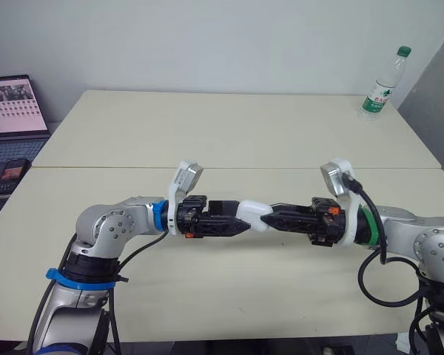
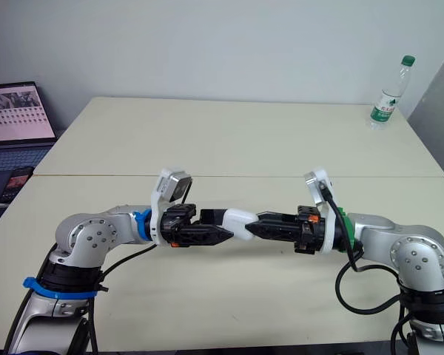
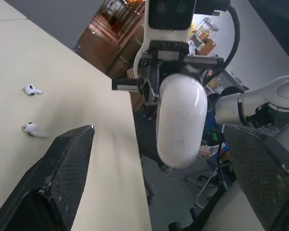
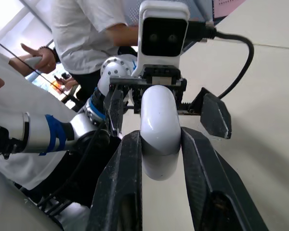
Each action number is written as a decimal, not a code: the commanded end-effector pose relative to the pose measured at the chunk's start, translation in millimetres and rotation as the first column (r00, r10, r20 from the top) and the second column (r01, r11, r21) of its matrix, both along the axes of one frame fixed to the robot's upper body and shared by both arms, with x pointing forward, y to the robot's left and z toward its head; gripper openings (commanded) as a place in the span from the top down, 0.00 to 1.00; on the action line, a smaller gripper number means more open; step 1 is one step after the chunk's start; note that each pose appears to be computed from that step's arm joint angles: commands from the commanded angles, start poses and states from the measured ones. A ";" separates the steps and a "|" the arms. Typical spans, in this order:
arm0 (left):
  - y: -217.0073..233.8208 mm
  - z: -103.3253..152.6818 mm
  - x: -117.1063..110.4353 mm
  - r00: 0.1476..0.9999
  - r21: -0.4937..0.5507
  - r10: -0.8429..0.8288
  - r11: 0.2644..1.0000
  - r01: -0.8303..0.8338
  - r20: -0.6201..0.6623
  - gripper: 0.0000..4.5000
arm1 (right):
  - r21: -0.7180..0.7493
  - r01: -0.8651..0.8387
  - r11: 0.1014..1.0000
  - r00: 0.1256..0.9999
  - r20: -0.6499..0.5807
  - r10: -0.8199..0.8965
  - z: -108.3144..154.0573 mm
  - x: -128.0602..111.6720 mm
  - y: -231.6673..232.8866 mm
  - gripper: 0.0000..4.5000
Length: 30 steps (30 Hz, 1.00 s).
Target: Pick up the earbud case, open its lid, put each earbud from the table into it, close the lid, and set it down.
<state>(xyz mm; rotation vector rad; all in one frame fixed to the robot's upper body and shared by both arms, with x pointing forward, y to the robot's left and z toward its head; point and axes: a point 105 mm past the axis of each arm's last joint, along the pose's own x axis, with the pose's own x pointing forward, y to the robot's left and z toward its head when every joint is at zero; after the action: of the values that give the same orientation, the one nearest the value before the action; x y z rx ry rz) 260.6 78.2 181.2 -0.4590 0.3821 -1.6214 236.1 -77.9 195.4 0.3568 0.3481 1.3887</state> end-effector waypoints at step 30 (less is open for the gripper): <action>-2.2 3.6 -9.2 0.997 -0.003 -0.074 0.997 0.074 0.016 0.82 | 0.024 0.045 0.999 0.995 0.093 -0.047 7.0 6.0 1.6 0.84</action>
<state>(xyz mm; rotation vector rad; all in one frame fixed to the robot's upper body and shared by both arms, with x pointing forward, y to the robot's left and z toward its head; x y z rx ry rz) 256.1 76.4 176.8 -0.4583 0.4186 -1.6543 240.5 -72.1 192.4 0.3349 0.3086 1.3761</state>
